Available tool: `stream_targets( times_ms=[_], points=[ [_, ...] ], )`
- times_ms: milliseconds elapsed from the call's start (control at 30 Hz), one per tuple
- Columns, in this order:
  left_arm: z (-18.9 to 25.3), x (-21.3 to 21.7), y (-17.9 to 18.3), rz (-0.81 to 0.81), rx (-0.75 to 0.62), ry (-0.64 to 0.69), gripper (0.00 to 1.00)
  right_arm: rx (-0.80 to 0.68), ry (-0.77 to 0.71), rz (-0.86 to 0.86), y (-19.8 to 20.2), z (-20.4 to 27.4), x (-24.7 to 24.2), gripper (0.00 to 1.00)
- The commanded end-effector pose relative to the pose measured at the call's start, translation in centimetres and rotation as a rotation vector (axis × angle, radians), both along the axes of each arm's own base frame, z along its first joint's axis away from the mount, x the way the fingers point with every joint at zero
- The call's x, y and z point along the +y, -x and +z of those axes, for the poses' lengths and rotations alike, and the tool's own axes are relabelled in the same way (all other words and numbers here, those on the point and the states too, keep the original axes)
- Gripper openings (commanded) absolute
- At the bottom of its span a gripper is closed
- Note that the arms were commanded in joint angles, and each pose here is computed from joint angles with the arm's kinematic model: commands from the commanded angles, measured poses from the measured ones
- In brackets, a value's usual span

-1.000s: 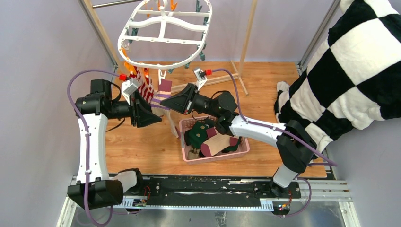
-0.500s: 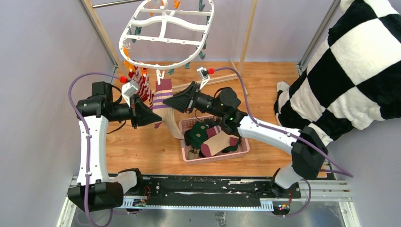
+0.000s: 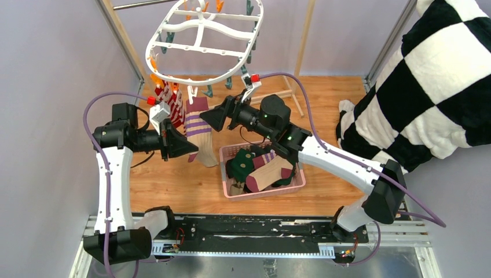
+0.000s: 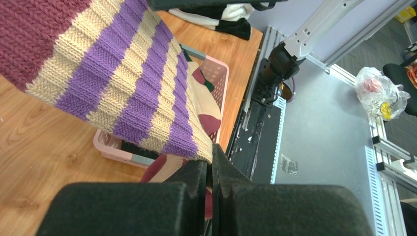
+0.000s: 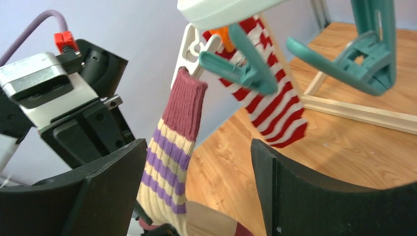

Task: Remove the socks clipped to the hanger
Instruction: Remove the sock from the hanger.

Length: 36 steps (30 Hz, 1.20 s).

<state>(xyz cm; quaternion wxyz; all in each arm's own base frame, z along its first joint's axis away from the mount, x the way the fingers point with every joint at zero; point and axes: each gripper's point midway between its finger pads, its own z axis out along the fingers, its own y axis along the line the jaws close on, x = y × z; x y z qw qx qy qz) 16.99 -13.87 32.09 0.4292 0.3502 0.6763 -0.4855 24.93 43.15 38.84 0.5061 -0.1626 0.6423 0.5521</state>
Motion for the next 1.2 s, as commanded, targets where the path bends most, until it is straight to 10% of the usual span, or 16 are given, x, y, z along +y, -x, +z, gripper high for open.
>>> stream_targets(
  times_ms=[0, 1167],
  points=[
    [-0.2, -0.3, 0.7, -0.012, -0.004, -0.004, 0.00, -0.039, 0.050, -0.095, -1.2, 1.3, -0.2, 0.83],
    [-1.0, 0.2, 0.2, 0.001, -0.024, -0.078, 0.00, 0.003, -0.019, -0.040, -4.5, 4.2, 6.7, 0.67]
  ],
)
